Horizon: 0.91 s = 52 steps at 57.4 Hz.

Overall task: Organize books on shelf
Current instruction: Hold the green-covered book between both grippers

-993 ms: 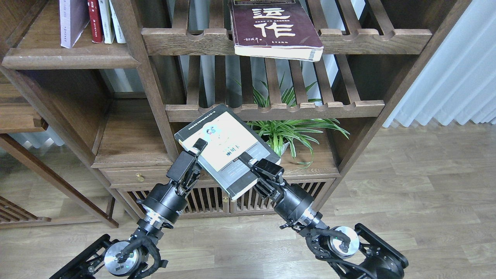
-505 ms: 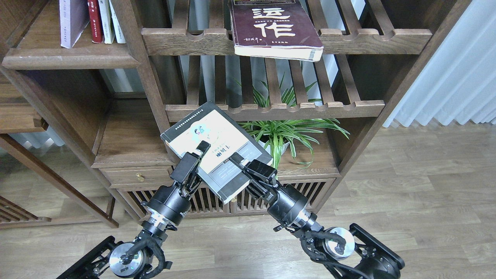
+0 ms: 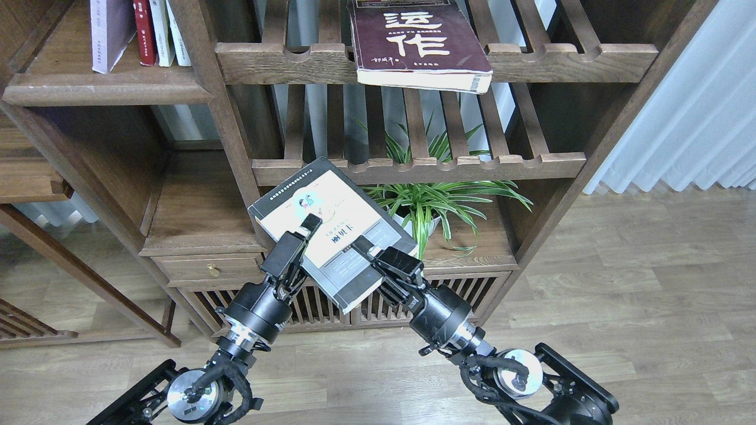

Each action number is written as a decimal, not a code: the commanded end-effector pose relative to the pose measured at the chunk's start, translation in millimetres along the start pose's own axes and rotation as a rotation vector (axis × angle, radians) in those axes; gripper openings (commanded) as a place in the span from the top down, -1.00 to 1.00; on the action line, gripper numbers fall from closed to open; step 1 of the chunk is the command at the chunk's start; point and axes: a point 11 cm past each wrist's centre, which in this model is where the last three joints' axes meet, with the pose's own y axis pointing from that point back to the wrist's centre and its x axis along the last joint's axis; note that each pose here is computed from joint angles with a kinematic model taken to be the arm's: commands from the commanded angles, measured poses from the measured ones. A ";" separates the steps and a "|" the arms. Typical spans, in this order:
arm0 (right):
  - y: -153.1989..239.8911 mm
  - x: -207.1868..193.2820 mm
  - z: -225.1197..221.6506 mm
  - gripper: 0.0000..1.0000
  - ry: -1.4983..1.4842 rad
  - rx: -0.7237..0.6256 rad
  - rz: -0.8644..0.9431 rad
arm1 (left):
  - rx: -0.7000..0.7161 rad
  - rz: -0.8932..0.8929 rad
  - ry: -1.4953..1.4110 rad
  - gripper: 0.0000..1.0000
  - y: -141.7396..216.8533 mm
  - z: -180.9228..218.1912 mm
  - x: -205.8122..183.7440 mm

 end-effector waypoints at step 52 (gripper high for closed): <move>-4.6 -3.8 -3.0 0.00 0.006 0.009 -0.014 | 0.038 0.023 0.007 0.86 7.1 -13.8 6.8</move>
